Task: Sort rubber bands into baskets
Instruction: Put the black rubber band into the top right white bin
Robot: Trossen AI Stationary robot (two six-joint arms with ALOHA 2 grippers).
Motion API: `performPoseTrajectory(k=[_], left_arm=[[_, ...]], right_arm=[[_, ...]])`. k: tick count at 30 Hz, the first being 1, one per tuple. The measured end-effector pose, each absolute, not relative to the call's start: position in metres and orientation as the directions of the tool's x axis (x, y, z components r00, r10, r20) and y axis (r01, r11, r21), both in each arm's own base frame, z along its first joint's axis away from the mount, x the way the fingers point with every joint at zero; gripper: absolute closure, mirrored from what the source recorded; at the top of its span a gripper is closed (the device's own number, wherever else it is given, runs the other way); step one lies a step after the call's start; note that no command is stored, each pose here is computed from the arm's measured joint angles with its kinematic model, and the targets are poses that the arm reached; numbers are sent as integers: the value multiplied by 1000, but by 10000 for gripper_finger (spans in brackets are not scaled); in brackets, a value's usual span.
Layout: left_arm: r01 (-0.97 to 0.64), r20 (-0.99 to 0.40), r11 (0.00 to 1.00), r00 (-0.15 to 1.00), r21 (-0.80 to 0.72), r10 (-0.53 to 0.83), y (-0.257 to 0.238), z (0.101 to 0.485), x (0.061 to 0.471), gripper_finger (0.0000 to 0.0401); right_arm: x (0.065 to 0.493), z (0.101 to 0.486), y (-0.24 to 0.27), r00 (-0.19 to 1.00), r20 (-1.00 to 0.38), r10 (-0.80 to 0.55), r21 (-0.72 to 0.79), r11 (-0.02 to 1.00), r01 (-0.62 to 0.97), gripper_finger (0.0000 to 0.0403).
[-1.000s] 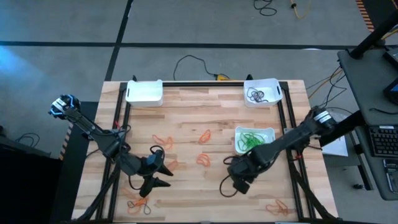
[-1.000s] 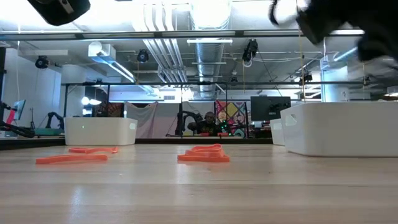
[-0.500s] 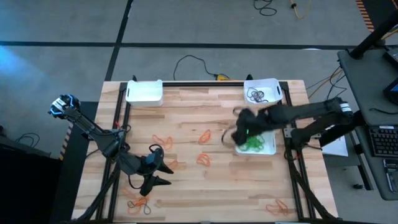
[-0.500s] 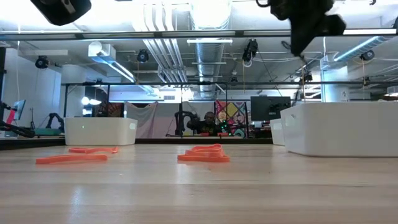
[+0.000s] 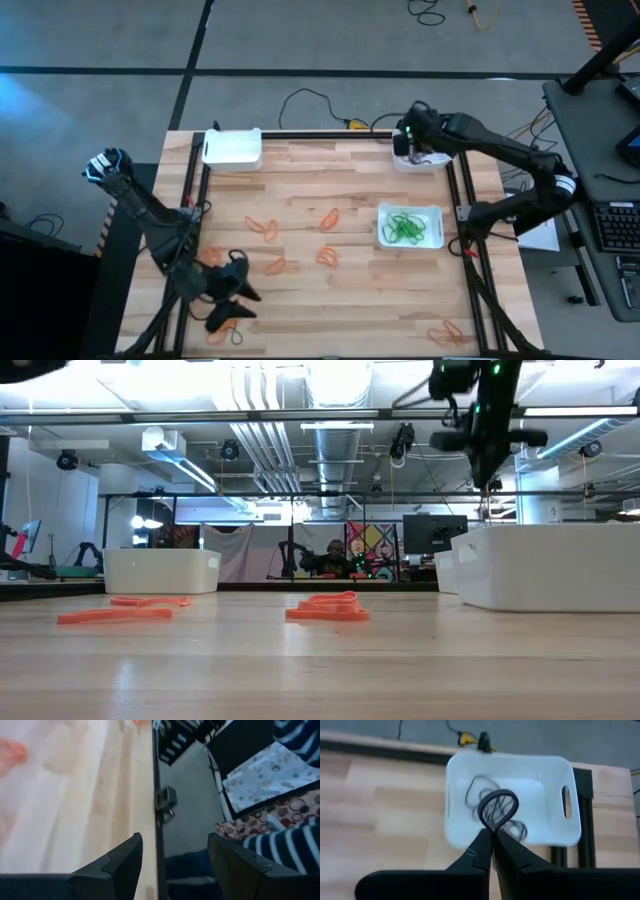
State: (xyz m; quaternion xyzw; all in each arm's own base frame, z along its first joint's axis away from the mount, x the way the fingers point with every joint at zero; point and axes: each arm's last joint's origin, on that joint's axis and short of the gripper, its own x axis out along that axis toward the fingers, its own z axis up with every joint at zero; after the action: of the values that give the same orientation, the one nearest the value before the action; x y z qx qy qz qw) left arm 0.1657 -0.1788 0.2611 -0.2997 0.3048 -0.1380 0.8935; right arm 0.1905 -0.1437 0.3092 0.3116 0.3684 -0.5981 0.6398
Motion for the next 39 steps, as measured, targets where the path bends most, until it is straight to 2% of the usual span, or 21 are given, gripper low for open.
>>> performPoseTrajectory(k=[6, 12, 18, 21, 24, 28, 32, 36, 39], left_arm=[[-2, -508, 714, 704, -700, -496, -195, 256, 142, 193], [-71, -511, 641, 673, -764, -534, -206, 256, 124, 193], [-140, -530, 607, 663, -782, -529, -207, 254, 119, 193], [-185, -550, 575, 616, -797, -564, -208, 252, 117, 193], [-199, -558, 562, 582, -803, -591, -209, 252, 114, 193], [-206, -560, 558, 581, -803, -591, -211, 250, 114, 193], [-210, -594, 596, 562, -775, -575, -222, 237, 117, 193], [-182, -655, 681, 528, -709, -541, -239, 219, 121, 193], [-123, -696, 758, 512, -640, -504, -254, 207, 128, 193]], right_arm=[[176, 273, -180, -24, -833, -553, -30, 3, 1000, 394], [168, 229, -199, 68, -829, -555, 111, -43, 993, 394], [163, 187, -202, 49, -848, -528, 116, -94, 989, 390], [165, 175, -204, 34, -858, -512, 98, -98, 990, 369], [166, 167, -207, 21, -875, -484, 77, -95, 992, 327], [168, 174, -209, 39, -869, -492, 89, -79, 993, 262], [174, 204, -203, 97, -836, -541, 138, -35, 990, 217], [178, 242, -189, 138, -796, -589, 143, 38, 989, 199], [181, 273, -171, 144, -753, -642, 94, 111, 989, 198]])
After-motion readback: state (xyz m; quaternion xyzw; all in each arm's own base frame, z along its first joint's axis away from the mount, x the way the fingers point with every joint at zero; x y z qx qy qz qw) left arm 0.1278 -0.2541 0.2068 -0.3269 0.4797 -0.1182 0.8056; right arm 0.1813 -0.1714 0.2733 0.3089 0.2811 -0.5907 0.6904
